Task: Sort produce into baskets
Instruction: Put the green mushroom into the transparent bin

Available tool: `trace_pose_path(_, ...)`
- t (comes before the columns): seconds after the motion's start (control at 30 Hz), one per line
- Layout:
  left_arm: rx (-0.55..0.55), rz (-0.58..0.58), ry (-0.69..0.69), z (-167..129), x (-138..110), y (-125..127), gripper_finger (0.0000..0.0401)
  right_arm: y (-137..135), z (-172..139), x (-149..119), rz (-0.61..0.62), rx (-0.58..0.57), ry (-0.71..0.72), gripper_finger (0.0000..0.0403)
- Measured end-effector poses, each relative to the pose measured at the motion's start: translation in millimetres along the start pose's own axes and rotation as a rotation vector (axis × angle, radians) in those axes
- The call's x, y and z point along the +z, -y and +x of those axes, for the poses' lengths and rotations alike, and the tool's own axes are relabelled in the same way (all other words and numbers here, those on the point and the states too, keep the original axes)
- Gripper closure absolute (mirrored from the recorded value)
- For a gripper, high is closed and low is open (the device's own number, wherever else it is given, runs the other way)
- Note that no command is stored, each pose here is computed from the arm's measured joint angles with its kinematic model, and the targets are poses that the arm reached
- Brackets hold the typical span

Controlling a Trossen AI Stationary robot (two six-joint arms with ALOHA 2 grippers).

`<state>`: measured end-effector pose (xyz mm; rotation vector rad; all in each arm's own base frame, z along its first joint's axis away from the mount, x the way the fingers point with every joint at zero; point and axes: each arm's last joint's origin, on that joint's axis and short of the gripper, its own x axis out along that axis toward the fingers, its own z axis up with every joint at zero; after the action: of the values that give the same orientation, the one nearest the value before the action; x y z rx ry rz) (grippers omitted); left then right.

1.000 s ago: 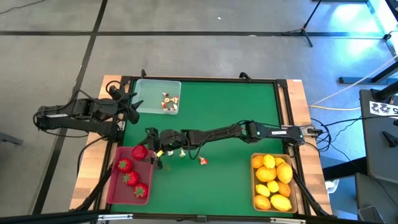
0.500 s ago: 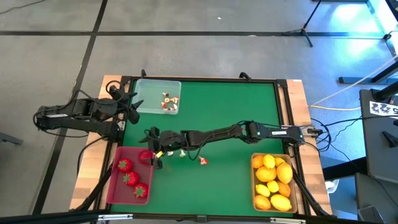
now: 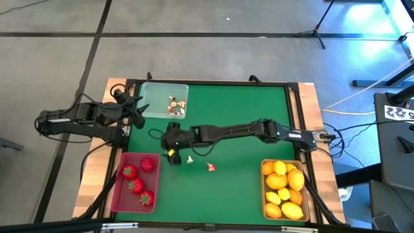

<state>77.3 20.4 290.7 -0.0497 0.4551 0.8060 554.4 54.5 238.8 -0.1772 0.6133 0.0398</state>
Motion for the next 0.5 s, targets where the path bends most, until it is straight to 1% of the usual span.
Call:
trace_pose_path(0.1, 0.0, 0.001, 0.0, 0.0, 0.0, 0.0, 0.0191, 10.8, 13.2, -10.7, 0.047, 0.005, 0.0, 0.0009)
trace_pose_path(0.2, 0.0, 0.001, 0.0, -0.1, -0.1, 0.0, 0.0191, 17.4, 27.4, -22.7, 0.059, -0.025, -0.017, 0.0009)
trace_pose_path(0.27, 0.0, 0.001, -0.001, 0.0, -0.1, 0.0, 0.0191, 17.8, 38.6, -31.6, 0.063, -0.028, -0.02, 0.0009)
trace_pose_path(0.4, 0.0, -0.015, -0.001, -0.1, -0.1, -0.1, 0.0191, 16.7, 51.4, -37.5, 0.07, -0.003, 0.024, 0.0009)
trace_pose_path(0.5, 0.0, -0.013, -0.002, 0.0, -0.3, -0.1, 0.0191, 15.0, 60.0, -47.3, 0.069, -0.009, -0.006, 0.0009)
